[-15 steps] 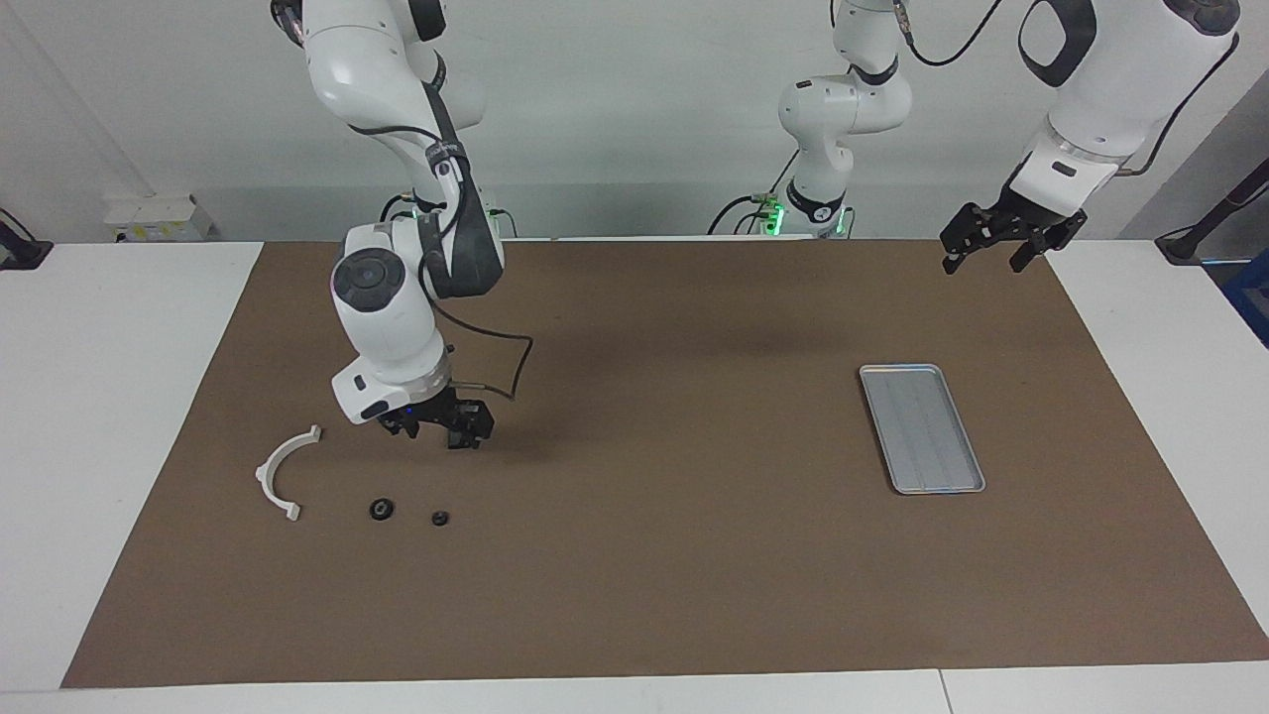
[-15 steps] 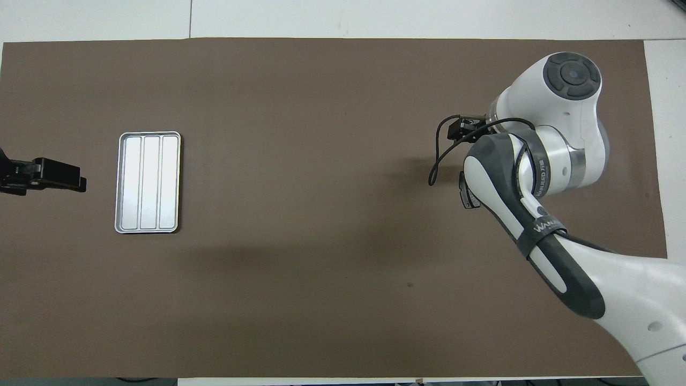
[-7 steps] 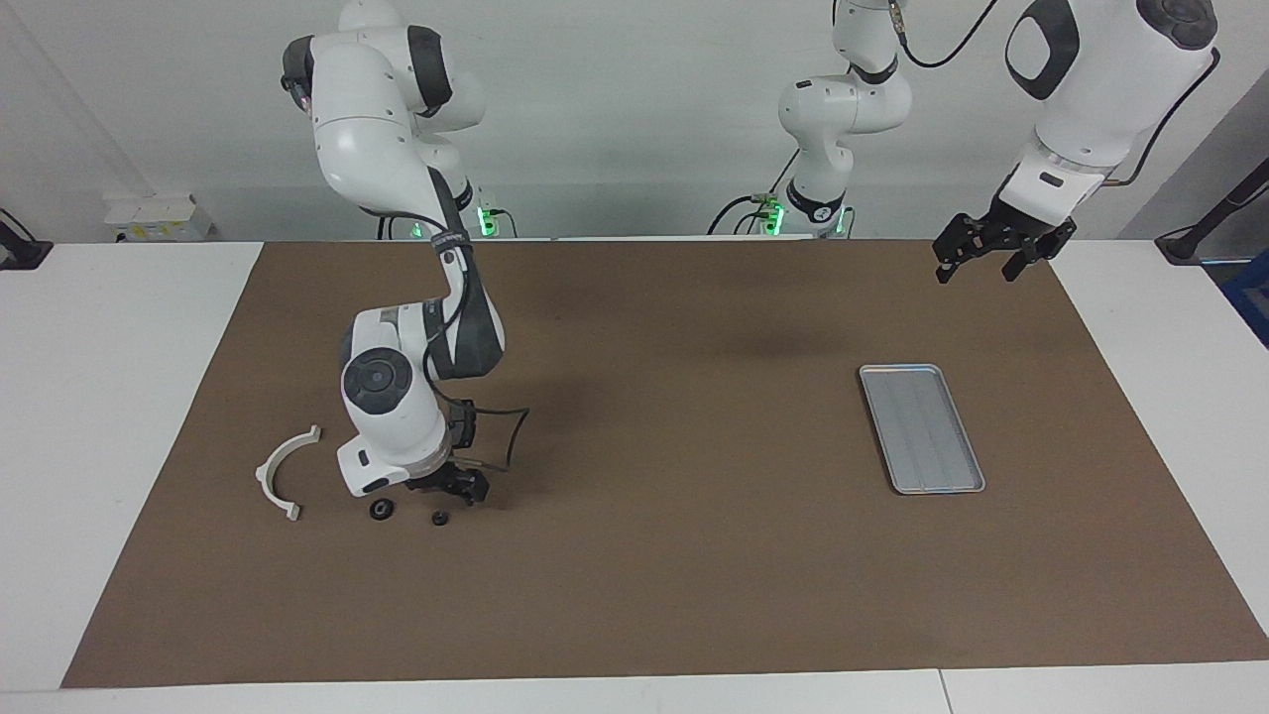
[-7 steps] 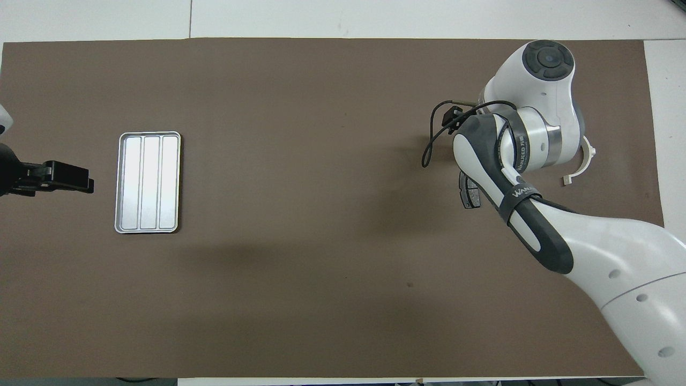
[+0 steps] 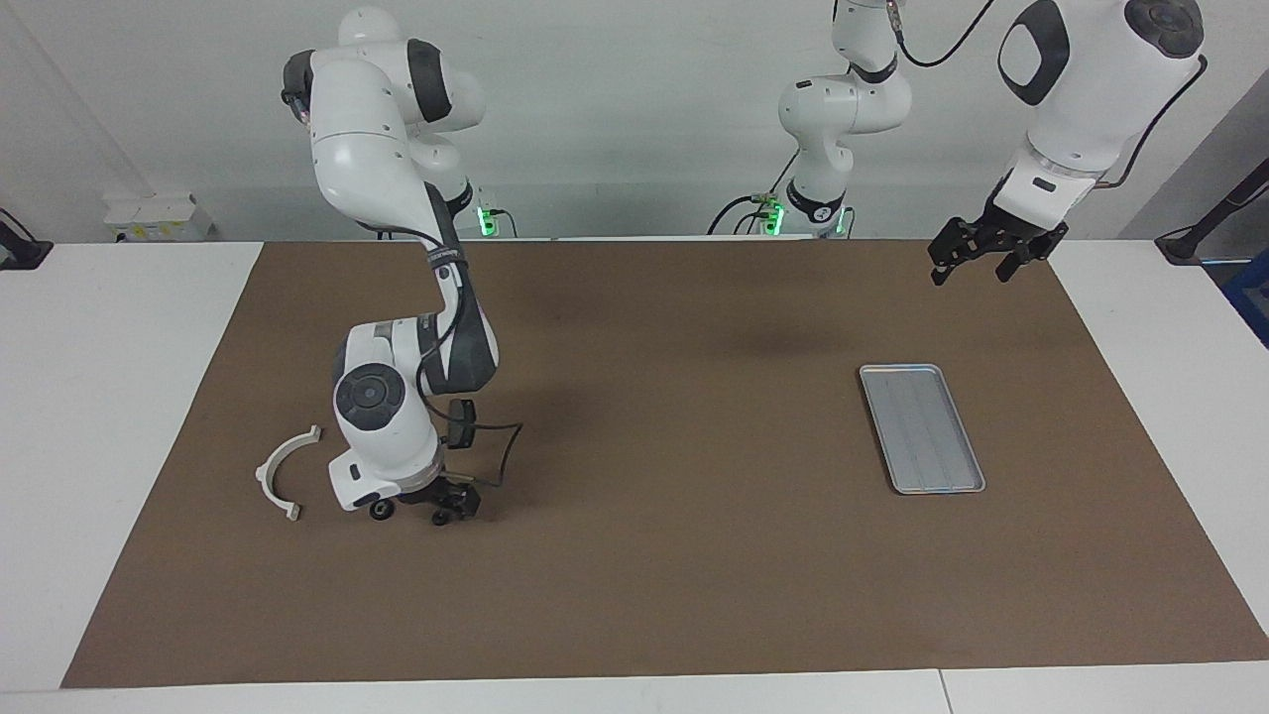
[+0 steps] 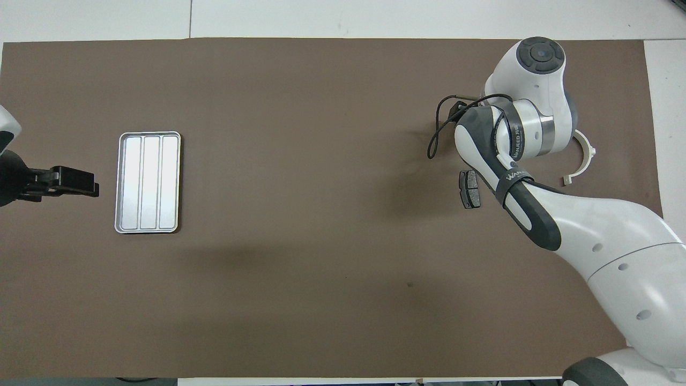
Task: Pick bearing gear from pile to tray
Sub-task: 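Reach the right gripper to the small black bearing and grasp it, then carry the bearing with the right gripper to mid-table and release it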
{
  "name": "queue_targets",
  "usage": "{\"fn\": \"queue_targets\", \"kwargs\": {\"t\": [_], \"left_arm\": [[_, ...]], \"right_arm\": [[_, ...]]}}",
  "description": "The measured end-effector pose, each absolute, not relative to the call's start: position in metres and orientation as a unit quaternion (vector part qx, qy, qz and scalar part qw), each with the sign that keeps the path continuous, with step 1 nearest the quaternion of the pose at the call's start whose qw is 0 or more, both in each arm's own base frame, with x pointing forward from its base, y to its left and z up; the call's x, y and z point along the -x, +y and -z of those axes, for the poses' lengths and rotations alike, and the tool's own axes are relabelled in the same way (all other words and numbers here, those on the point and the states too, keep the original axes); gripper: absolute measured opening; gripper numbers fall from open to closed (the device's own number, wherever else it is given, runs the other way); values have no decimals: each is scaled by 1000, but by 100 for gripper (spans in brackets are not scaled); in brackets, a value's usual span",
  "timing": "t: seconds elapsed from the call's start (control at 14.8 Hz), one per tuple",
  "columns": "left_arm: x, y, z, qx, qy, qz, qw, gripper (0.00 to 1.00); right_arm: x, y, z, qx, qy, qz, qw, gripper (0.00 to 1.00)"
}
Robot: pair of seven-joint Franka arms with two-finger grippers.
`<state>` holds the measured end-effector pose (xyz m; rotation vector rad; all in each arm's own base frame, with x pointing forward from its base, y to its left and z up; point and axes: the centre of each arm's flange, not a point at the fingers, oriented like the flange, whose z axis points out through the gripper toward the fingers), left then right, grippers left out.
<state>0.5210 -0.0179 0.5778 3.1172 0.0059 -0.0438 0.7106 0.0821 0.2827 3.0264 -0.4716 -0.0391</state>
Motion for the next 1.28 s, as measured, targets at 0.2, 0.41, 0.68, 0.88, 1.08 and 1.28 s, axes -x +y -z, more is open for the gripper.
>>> {"fn": "queue_targets", "kwargs": {"t": [0.2, 0.41, 0.68, 0.88, 1.08, 1.28], "left_arm": [[-514, -20, -573, -1000, 0, 20, 11, 99], [-510, -22, -571, -1000, -2, 23, 10, 100], [-510, -23, -571, -1000, -2, 23, 10, 99], [-510, -23, -571, -1000, -2, 23, 10, 99], [-510, -23, -571, -1000, -3, 23, 10, 98], [-510, -23, -571, -1000, -3, 23, 10, 100]], "right_arm": [[-711, 75, -280, -986, -159, 14, 40, 91], [-711, 79, -280, -986, -163, 13, 39, 90], [-712, 81, -282, -985, -166, 11, 38, 81], [-714, 81, -284, -985, -167, 5, 36, 70], [-715, 83, -285, -985, -168, 1, 34, 55], [-715, 84, -286, -985, -172, -1, 32, 46]]}}
